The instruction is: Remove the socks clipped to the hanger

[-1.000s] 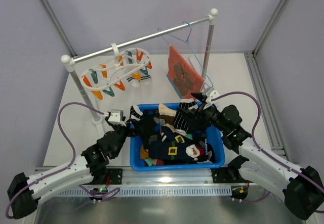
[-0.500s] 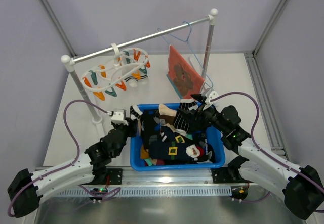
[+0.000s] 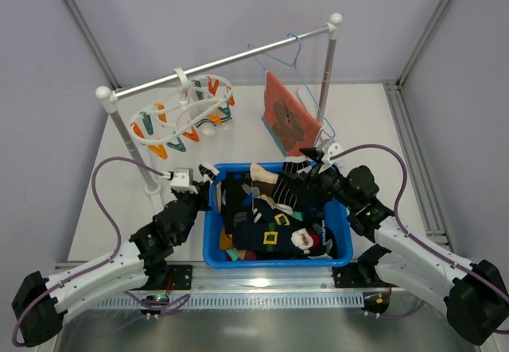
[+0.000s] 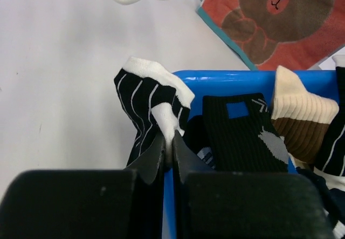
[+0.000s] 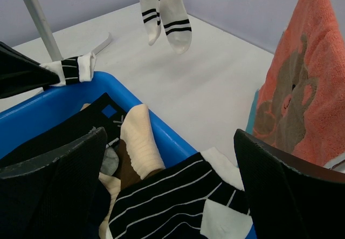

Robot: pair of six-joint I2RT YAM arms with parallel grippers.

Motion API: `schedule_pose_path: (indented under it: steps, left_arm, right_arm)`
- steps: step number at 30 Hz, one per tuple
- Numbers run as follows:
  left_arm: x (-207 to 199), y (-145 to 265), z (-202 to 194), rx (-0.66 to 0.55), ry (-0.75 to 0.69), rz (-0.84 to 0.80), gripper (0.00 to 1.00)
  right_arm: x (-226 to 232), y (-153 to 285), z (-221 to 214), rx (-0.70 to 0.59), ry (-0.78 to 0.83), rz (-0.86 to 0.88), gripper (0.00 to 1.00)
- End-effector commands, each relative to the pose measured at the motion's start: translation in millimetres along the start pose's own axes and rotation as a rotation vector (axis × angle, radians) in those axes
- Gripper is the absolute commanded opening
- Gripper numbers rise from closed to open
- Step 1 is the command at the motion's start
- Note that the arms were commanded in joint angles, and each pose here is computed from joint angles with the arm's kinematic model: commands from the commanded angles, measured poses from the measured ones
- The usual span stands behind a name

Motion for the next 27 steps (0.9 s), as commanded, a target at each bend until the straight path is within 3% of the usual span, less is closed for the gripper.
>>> schedule_pose_path:
  steps: [1,11,19,27]
  left_arm:
    - [-7,0,37,-0.089,0.042,-0.030,0.00]
    - [-41,22,57,-0.143,0.079,-0.337,0.00]
    - [-87,56,90,-0.220,0.069,-0.703,0.00]
    - [-166,50,80,-0.136,-0.102,-0.801,0.00]
  right_arm:
    - [2,-3,9,-0.037,0.003,0.015,1.00]
    - [-3,-1,13,-0.052,0.005,-0.026,1.00]
    - [-38,10,32,-0.122,-0.040,-0.312,1.00]
    - [-48,29,60,-0.200,-0.052,-0.422,1.00]
Point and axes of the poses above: each gripper's point midway between its finger pads, its own y axis back along the fingers, its own x axis along the line the jaws close on, z = x × y, the point moved 4 cm from there along y, back along the fingers, and after that the axes turned 12 degrees about -y, right-handed, at the moved point
